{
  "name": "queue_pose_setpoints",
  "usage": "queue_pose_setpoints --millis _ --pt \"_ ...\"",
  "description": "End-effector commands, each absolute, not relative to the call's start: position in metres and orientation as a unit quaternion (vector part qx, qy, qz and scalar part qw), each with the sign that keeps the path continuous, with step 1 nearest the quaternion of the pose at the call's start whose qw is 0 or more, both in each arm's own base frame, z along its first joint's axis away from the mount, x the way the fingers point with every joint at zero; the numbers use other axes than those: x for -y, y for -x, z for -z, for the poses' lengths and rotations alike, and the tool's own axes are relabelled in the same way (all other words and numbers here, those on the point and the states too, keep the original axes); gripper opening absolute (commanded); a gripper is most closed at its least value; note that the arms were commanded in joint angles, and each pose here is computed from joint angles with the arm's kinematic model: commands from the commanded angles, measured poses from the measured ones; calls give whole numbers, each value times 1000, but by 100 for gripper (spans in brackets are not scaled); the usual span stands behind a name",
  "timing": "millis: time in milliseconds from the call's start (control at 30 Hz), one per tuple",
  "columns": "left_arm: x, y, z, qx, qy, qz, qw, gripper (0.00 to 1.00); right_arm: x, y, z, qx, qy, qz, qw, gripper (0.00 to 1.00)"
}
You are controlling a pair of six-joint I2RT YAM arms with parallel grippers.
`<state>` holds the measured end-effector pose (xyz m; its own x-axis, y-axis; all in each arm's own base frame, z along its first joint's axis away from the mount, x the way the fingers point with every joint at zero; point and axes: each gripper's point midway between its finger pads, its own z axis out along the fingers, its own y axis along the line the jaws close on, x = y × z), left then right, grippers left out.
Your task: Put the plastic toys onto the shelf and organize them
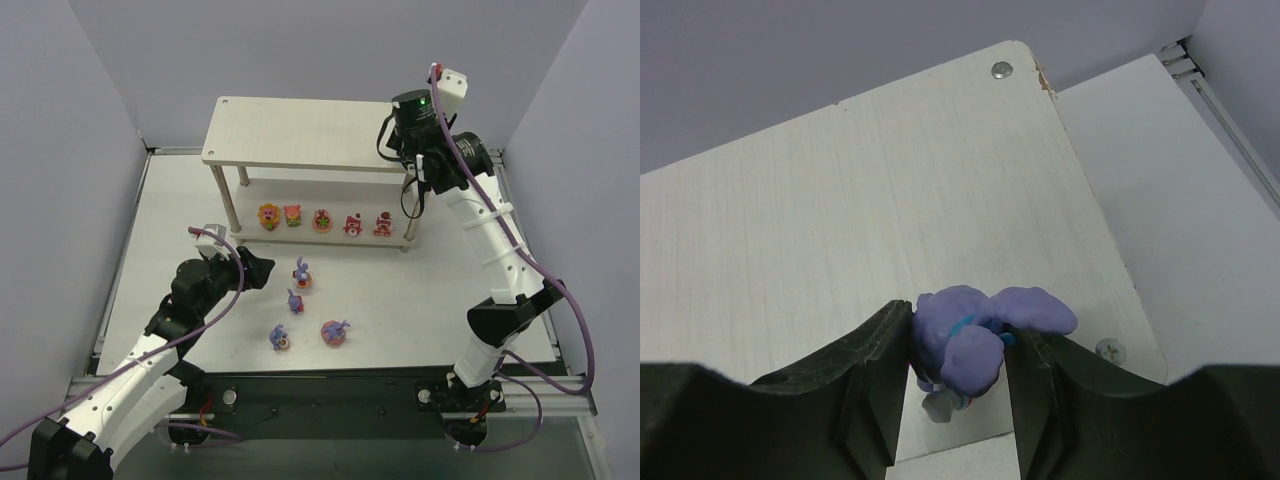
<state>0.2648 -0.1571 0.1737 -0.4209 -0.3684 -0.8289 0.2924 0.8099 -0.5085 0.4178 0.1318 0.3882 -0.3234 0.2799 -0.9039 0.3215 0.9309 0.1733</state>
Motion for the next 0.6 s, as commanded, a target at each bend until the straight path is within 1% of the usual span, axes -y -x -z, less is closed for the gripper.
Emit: queue_pose_setpoints --millis 0,267,567 --pt "156 -267 -187 -772 23 309 555 89 -130 -415 -380 -828 -162 40 535 40" --pt "157 -268 -187 -773 24 309 554 89 -129 -415 -377 -832 -153 47 532 46" --pt "157 -268 -187 -772 24 309 555 89 -133 -415 -380 -831 -149 46 534 46"
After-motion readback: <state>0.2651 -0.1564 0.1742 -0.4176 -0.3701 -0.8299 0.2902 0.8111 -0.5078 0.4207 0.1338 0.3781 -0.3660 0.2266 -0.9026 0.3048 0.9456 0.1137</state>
